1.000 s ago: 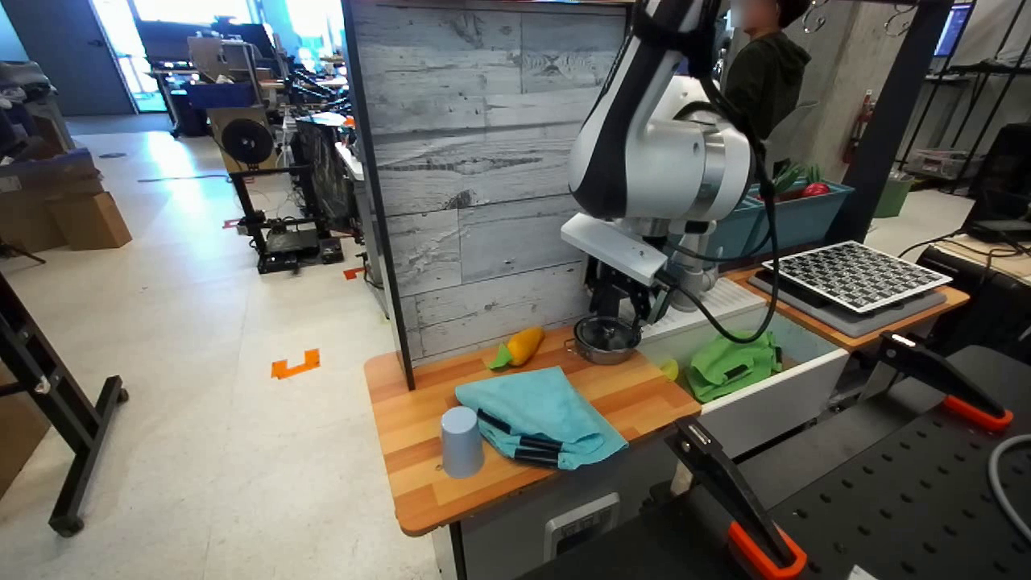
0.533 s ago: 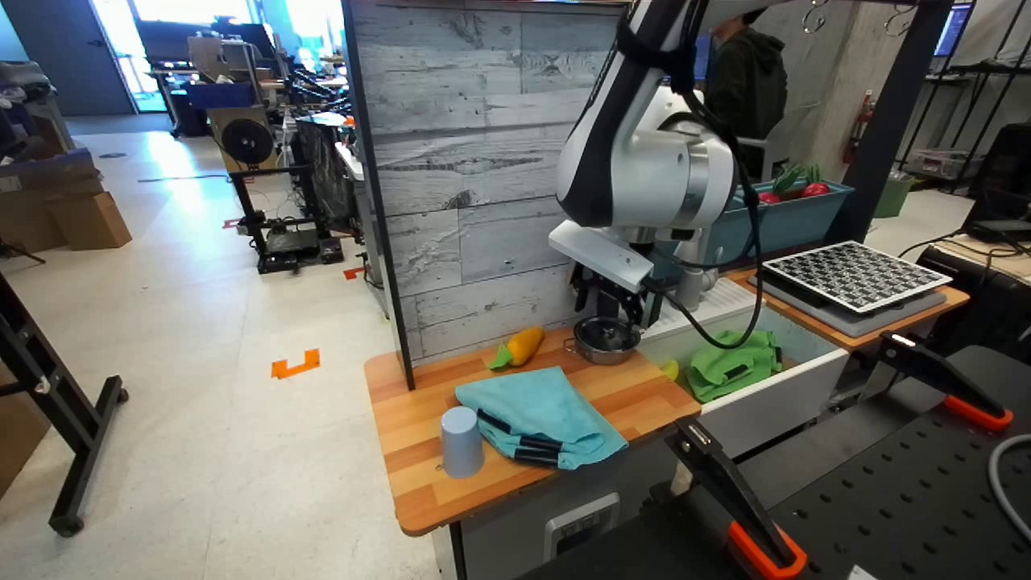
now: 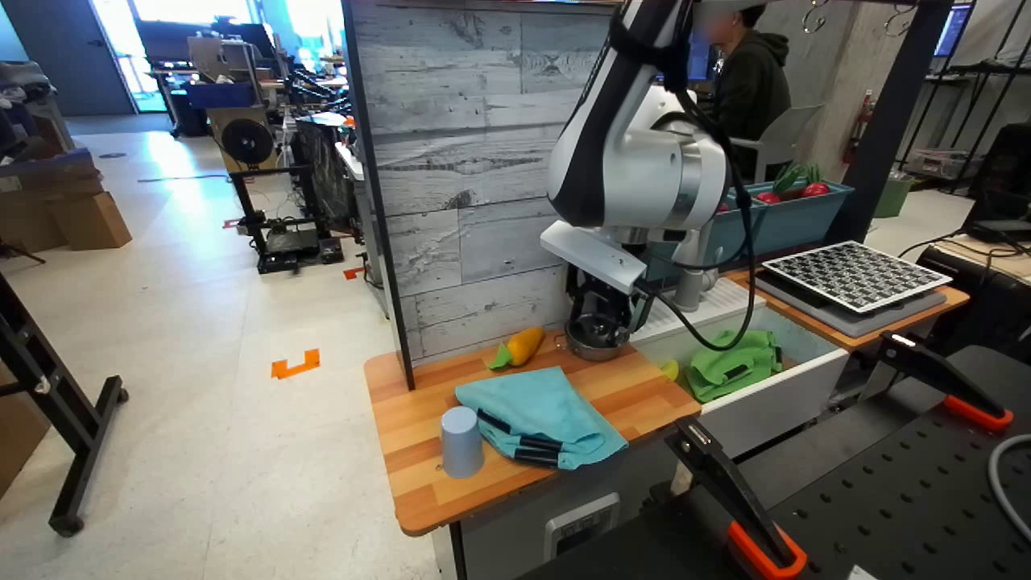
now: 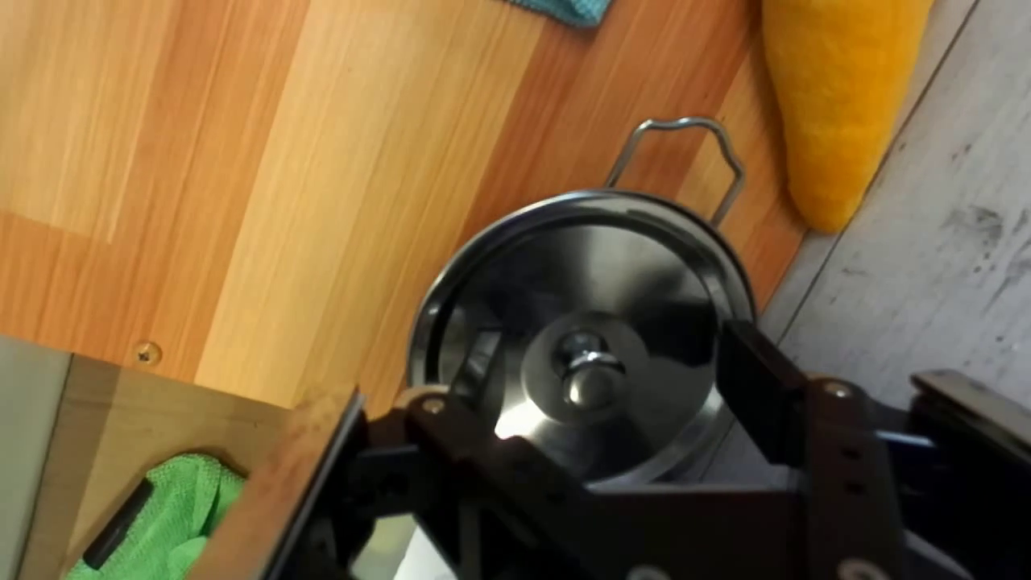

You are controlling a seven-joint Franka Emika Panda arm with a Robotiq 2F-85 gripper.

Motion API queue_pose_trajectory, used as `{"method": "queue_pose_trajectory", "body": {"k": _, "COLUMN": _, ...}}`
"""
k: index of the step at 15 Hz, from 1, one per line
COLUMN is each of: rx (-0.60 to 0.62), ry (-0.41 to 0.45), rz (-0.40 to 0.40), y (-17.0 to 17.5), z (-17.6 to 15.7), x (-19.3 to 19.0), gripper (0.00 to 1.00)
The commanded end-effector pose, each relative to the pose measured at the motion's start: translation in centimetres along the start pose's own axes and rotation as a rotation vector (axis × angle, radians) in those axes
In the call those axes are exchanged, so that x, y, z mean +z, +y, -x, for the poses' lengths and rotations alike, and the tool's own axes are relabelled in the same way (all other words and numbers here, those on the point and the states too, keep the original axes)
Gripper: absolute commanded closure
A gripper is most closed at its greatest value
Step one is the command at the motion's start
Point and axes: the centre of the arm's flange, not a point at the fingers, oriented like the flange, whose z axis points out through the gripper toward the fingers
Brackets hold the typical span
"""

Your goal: Uncover the pot and put the lid on the counter

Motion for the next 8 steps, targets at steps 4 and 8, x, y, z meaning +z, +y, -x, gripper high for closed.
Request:
{"method": "queue_pose_trajectory", "body": {"k": 4, "rx": -0.019, "ry": -0.007, "rz": -0.011, "y": -0.03, "z": 0.18, "x": -0.72, "gripper": 0.81}}
{"method": "queue_pose_trajectory", "body": {"k": 8, "rx": -0.028, "ry": -0.002, "rz": -0.015, "y": 0.04, "z": 0.25, "x": -1.11, "gripper": 0.94}}
